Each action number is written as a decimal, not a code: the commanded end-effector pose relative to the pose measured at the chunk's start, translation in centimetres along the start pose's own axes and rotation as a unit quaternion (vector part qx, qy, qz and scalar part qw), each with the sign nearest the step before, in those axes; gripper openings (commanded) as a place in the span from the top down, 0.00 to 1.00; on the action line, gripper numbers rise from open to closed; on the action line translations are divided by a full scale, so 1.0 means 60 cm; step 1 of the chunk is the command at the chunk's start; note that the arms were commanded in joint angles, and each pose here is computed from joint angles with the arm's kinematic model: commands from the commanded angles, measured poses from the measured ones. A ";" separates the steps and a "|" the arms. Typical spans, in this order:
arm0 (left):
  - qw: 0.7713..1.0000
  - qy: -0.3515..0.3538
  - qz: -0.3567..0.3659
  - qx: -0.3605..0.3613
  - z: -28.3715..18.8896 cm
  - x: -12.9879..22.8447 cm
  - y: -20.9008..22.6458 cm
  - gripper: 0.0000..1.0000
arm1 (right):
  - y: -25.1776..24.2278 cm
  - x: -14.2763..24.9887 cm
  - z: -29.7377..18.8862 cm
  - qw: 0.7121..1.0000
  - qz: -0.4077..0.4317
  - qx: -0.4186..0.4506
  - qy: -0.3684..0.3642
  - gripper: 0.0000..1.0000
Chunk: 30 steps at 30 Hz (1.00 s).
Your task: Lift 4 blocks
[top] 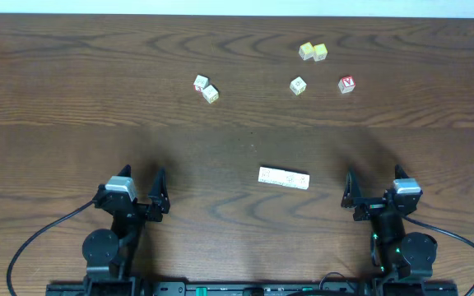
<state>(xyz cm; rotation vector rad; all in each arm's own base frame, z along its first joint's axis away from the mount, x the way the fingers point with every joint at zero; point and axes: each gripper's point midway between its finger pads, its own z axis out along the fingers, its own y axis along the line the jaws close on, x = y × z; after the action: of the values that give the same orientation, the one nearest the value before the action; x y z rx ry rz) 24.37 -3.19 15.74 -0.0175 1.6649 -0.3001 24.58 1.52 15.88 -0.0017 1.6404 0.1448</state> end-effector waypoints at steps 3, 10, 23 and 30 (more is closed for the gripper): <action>1.000 -0.010 0.021 0.003 -0.001 -0.002 0.000 0.24 | -0.003 0.000 0.000 1.000 -0.006 0.005 0.000 0.01; 0.999 0.022 0.015 -0.031 -0.002 0.025 0.021 0.24 | -0.003 0.000 0.000 1.000 -0.006 0.005 0.000 0.01; 0.998 0.021 0.049 -0.030 -0.002 0.025 0.020 0.24 | -0.003 0.001 0.000 1.000 -0.006 0.005 0.000 0.01; 0.998 0.021 0.049 -0.029 -0.002 0.024 0.020 0.24 | -0.003 0.000 0.000 1.000 -0.006 0.005 0.000 0.01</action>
<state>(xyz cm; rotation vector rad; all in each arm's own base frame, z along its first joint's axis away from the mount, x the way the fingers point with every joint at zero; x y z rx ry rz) 24.35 -2.47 15.60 0.0175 1.6665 -0.2034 24.58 1.52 15.88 -0.0017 1.6404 0.1448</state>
